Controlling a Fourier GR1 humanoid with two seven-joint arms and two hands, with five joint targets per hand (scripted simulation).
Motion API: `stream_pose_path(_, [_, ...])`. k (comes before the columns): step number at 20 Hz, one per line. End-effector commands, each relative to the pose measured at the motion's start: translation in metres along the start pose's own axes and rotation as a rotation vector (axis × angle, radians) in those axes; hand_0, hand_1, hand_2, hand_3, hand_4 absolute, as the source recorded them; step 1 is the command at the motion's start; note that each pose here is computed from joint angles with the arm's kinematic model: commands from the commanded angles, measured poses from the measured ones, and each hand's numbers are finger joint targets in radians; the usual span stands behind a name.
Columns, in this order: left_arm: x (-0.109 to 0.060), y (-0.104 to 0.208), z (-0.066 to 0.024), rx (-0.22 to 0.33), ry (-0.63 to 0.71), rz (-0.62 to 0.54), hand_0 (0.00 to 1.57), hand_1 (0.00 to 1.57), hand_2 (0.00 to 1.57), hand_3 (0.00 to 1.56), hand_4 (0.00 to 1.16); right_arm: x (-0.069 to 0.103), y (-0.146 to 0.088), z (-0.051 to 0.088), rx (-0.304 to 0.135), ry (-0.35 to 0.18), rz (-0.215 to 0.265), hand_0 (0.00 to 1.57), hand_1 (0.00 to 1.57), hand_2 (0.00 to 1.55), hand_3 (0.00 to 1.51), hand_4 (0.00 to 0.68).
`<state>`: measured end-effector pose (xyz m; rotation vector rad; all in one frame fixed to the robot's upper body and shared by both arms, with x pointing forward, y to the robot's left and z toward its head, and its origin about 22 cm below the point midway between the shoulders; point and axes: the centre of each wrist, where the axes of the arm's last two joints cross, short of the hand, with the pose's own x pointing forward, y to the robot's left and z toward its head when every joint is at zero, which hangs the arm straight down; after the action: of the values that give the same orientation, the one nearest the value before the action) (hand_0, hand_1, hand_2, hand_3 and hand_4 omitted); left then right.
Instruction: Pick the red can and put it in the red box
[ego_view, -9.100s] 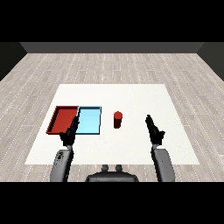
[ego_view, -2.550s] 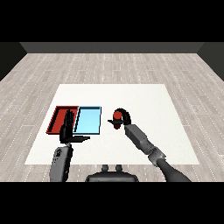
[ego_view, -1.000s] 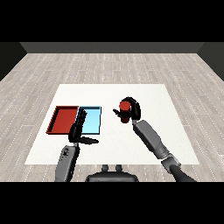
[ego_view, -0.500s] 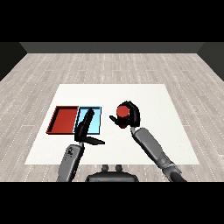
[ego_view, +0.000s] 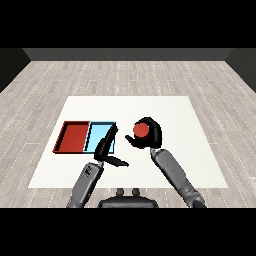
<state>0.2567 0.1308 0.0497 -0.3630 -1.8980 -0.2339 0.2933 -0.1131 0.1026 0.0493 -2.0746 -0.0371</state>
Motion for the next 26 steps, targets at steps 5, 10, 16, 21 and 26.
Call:
stream_pose_path(5, [-0.024, -0.027, -0.0031, -0.052, 0.081, 0.009, 0.00, 0.00, 0.00, 0.00, 0.00, 0.009, -0.001, -0.001, 0.023, -0.023, 0.013, 1.57, 1.57, 1.48, 1.42, 0.655])
stream_pose_path(10, [-0.025, -0.037, -0.0044, -0.040, 0.129, 0.064, 0.00, 0.00, 0.00, 0.00, 0.00, -0.010, 0.011, 0.008, 0.056, -0.013, 0.004, 1.57, 1.57, 1.48, 1.41, 0.651])
stream_pose_path(16, [-0.039, -0.031, -0.0284, -0.064, 0.144, 0.110, 0.00, 0.00, 0.00, 0.00, 0.00, -0.002, 0.017, -0.007, 0.068, -0.006, -0.035, 1.57, 1.57, 1.48, 1.41, 0.644])
stream_pose_path(21, [-0.033, -0.028, -0.0241, -0.071, 0.163, 0.132, 0.00, 0.00, 0.00, 0.00, 0.00, 0.001, 0.016, 0.006, 0.096, -0.021, -0.038, 1.57, 1.57, 1.48, 1.41, 0.634])
stream_pose_path(26, [-0.052, -0.047, -0.0394, -0.075, 0.162, 0.103, 0.00, 0.00, 0.00, 0.00, 0.00, 0.011, 0.026, 0.018, 0.100, -0.050, -0.034, 1.57, 1.57, 1.48, 1.41, 0.623])
